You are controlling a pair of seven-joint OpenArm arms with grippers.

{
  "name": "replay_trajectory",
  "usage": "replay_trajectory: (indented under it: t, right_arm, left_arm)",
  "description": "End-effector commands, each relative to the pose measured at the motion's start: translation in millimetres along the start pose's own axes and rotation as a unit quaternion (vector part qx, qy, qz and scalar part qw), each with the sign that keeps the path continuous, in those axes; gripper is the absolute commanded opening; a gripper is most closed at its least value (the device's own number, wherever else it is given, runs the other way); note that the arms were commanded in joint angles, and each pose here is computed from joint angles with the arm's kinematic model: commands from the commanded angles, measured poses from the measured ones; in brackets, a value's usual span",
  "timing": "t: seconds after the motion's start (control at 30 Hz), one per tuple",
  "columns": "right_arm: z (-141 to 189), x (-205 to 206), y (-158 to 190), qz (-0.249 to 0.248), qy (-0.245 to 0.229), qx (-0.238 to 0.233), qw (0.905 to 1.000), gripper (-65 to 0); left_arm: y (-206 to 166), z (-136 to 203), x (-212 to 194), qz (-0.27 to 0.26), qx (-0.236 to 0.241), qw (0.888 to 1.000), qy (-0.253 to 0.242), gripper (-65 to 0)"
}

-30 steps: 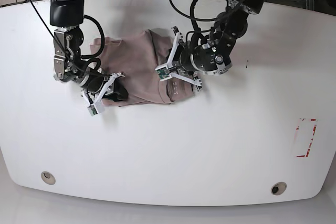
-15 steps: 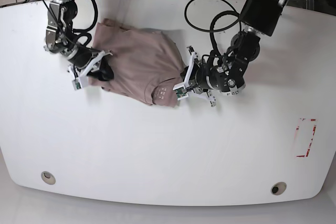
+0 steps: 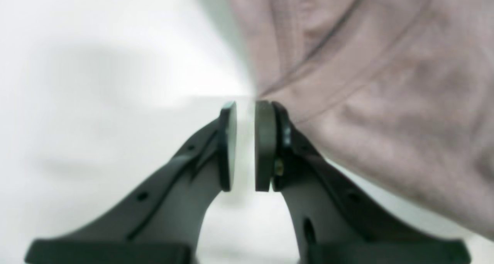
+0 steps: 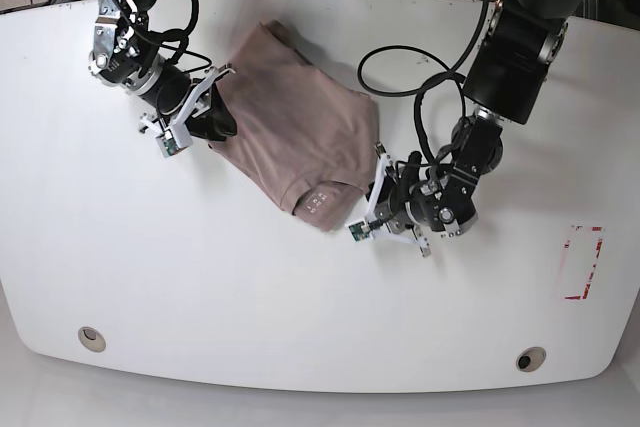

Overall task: Layout the t-shirt on the table in an organized manner, then fold the t-shirt properly
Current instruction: 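Rotate and square the folded shirt with both grippers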

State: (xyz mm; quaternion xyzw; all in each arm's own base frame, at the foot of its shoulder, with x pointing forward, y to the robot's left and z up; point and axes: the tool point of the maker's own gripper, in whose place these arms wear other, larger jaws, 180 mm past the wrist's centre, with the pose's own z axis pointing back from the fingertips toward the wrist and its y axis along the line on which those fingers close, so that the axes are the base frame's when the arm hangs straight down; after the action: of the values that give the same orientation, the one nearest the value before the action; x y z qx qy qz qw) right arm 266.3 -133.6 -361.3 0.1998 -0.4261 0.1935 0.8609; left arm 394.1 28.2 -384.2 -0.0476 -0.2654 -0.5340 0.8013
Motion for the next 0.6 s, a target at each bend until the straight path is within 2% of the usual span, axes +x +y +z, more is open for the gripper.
replay_trajectory:
  t: [0.0,0.13,0.23,0.4,0.57]
  right_arm:
    - [8.1,30.1,4.5,0.032,-0.034,0.002,0.9989,-54.2]
    - [9.8,40.4,5.7,0.047,-0.038,0.000,0.9981,-54.2]
    - [8.8,44.5,1.2,0.053,-0.037,-0.003,0.9979,-54.2]
    - [-2.0,37.8,-15.9,0.057,-0.014,-0.023,0.9980,-54.2]
    - [-21.8,27.1,-31.2,0.042,0.009,-0.041,0.9982,-54.2]
  left_arm:
    - [28.8,29.0,40.6,-0.020,0.042,0.998,-0.047,-58.6]
    - [33.1,49.4,64.3,-0.032,0.066,0.995,-0.066,-58.6]
    - [18.8,56.5,69.2,-0.040,0.070,0.995,-0.066,-58.6]
    - [-24.6,63.4,75.6,-0.047,0.057,0.994,-0.087,-58.6]
    - [-77.1,54.5,63.5,-0.032,0.015,0.995,-0.094,-58.6]
